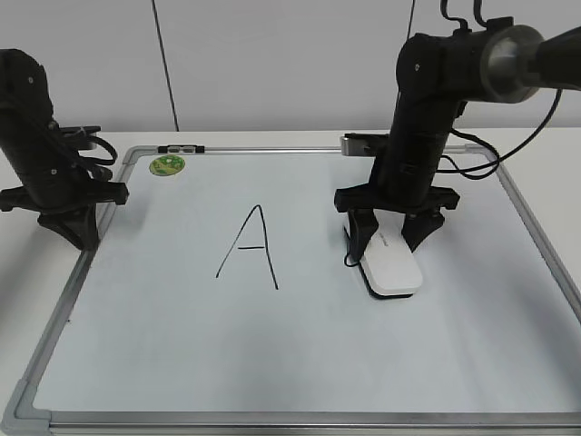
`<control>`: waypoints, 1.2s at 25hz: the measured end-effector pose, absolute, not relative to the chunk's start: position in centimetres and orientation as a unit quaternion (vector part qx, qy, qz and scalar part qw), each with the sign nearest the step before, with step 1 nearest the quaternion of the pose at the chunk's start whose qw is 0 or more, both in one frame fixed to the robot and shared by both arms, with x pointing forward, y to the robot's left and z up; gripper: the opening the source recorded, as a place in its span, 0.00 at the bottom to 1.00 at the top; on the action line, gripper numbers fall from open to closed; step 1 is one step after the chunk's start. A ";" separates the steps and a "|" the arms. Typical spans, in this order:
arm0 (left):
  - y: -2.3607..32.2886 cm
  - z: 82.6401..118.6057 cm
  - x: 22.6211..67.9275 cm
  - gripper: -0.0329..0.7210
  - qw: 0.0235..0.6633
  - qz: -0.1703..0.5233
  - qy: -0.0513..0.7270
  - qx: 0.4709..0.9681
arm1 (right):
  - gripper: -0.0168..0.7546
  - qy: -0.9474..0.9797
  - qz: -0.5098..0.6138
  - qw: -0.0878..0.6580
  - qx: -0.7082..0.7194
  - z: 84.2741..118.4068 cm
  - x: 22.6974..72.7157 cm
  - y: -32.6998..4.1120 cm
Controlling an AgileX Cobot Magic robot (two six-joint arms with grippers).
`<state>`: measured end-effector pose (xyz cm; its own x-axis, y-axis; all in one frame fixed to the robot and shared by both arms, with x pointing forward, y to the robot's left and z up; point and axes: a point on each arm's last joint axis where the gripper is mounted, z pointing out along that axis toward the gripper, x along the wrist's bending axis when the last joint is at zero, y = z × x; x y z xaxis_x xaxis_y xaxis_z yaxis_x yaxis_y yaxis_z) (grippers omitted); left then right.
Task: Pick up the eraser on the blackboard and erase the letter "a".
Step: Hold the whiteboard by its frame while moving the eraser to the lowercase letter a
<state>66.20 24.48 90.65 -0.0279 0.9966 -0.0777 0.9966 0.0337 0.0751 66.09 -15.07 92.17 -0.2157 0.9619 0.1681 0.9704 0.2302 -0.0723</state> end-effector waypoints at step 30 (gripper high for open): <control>24.5 90.6 66.2 0.08 0.053 -0.001 0.717 0.695 | 0.71 -0.811 -0.029 0.094 -0.577 92.3 64.3 -10.5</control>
